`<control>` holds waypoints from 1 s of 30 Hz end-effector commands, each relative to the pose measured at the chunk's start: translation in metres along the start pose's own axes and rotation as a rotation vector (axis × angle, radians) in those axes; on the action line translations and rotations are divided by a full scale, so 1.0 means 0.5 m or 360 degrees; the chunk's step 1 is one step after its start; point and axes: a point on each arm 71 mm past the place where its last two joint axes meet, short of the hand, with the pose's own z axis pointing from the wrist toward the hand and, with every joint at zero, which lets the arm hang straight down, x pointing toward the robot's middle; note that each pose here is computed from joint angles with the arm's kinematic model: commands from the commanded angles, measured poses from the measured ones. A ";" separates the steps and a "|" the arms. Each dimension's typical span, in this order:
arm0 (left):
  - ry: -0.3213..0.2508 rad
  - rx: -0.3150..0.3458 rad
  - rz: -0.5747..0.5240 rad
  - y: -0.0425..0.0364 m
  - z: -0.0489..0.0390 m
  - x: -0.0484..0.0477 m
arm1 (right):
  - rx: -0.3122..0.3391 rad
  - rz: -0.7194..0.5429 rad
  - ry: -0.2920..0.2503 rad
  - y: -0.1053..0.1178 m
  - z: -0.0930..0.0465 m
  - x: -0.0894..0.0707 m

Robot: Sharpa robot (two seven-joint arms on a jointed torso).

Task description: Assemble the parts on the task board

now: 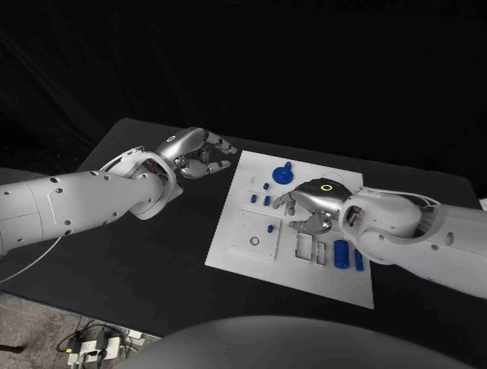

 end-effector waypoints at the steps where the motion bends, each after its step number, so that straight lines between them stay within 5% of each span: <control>1: 0.0012 0.0000 -0.0017 -0.002 0.001 0.001 | -0.0031 0.0043 -0.0157 -0.012 -0.026 -0.035; 7: -0.0010 0.0025 -0.0003 -0.005 -0.003 -0.002 | 0.0077 0.0083 -0.0256 -0.070 -0.088 -0.068; 14: -0.0008 0.0039 0.0008 -0.005 -0.003 -0.002 | 0.0281 0.0082 -0.0133 -0.135 -0.119 -0.036; 21: 0.0002 0.0045 0.0006 -0.008 -0.001 0.001 | 0.0367 0.0090 -0.0105 -0.166 -0.130 -0.011; 30: 0.0009 0.0034 0.0006 -0.005 -0.003 0.000 | 0.0358 0.0134 -0.0060 -0.168 -0.122 0.020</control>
